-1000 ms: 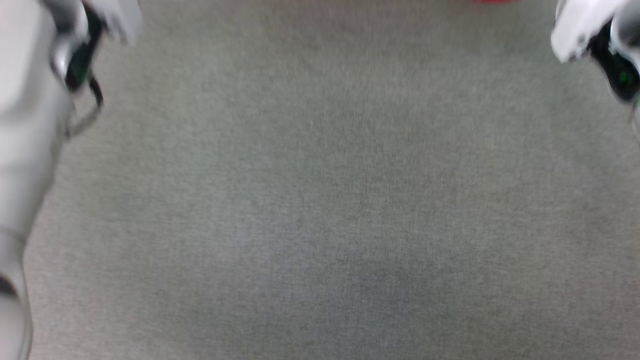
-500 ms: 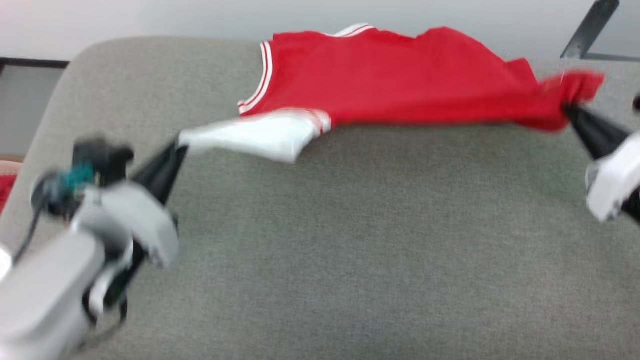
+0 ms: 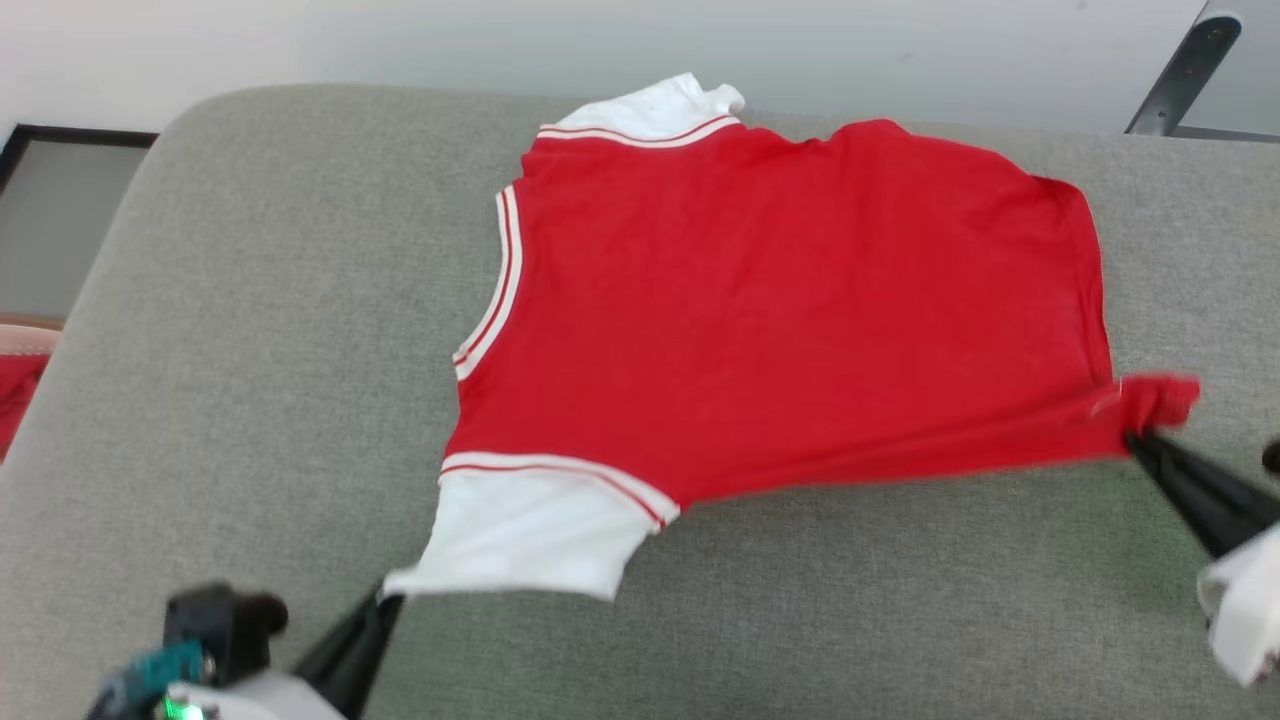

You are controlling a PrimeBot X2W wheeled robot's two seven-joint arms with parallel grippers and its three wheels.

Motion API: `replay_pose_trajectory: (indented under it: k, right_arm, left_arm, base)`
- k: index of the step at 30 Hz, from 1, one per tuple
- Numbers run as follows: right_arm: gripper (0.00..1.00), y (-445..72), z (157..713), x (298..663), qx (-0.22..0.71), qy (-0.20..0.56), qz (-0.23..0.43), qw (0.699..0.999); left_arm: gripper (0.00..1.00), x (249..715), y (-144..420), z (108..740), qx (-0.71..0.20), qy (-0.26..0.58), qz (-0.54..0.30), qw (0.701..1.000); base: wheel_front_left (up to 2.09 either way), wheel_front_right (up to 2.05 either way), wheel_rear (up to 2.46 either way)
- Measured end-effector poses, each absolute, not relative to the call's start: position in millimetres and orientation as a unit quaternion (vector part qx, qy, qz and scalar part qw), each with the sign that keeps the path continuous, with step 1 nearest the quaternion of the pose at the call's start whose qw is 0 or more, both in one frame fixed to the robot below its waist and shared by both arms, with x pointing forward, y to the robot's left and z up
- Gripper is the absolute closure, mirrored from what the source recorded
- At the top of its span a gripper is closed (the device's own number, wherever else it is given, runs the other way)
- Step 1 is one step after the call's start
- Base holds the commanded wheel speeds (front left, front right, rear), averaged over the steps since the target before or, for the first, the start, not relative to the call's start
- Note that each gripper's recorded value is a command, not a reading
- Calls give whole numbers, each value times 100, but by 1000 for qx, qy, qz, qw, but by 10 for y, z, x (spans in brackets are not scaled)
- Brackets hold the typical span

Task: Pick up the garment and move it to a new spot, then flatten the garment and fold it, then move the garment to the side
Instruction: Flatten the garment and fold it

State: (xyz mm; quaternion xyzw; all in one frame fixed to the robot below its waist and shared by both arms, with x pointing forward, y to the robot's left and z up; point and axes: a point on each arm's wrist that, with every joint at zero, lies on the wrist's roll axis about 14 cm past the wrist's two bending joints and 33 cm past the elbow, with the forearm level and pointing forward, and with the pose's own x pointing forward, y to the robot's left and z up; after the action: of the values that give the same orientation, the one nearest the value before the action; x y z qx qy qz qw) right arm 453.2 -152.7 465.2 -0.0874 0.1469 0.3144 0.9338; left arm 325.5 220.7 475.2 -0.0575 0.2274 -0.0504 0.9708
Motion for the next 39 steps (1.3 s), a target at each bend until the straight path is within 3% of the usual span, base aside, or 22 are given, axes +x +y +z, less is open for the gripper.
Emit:
replay_pose_trajectory:
  k: [11,16,28,39]
  right_arm:
    - [100,-1593,4236,3704,-35,198,308,930]
    - [100,-1664,4274,3573,-11,200,290,936]
    - [100,-1782,4502,4064,-38,203,257,944]
    - [100,-1746,4442,4590,-71,259,251,930]
  left_arm:
    - [100,2817,2157,4438,-134,306,14,943]
    - [100,2817,2188,4477,-124,316,22,940]
    - [100,3764,2280,5136,27,226,-73,971]
    - [100,4675,2139,5198,109,237,-155,953]
  base:
    - [0,0,0]
    - [0,0,0]
    - [0,0,0]
    - [0,0,0]
